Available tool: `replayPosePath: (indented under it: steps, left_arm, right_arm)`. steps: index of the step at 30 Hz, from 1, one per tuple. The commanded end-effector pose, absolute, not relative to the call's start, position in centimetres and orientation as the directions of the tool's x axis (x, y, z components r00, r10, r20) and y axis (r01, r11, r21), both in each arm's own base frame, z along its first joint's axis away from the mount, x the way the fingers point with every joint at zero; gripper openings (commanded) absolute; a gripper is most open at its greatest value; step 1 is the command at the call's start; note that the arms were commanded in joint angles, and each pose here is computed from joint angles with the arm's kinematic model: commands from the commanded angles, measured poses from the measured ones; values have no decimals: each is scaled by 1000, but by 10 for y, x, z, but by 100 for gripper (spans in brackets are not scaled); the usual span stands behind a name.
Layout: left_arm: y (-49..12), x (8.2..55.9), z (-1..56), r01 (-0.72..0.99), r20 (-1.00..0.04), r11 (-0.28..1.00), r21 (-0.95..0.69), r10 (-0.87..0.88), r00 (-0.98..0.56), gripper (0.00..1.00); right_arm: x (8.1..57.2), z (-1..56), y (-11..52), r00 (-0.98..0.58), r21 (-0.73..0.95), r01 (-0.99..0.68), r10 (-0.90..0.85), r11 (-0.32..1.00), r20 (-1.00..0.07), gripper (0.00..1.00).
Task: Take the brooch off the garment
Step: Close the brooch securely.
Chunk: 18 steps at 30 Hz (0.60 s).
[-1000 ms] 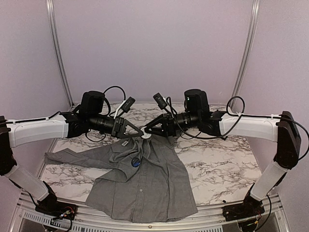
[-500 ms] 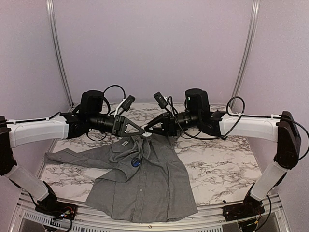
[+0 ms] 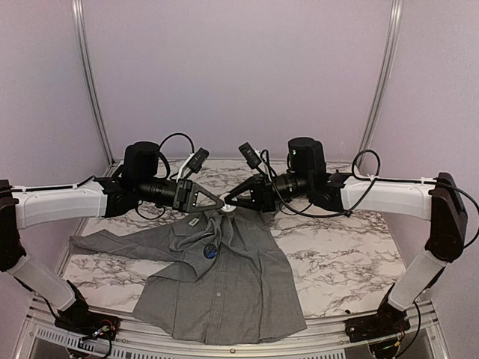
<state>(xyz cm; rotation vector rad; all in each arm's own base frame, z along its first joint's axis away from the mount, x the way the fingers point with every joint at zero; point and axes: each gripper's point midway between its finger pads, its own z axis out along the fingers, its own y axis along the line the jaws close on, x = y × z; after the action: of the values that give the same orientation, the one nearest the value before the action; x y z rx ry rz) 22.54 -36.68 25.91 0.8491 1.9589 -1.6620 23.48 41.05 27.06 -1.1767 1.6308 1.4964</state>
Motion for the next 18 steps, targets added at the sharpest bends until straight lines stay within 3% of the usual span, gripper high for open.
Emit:
replayPosePath:
  steps: [1,18]
  left_arm:
    - [-365,213,283,748,-735,18,-664,169,-657,0]
    - [-373,213,288,719,-716,-22,-695,111,-689,0]
  right_arm:
    - [234,269,407,-399,414,-910,-215,-27,-891,11]
    - [243,266,421,-433,431,-901,-164,48,-886,10]
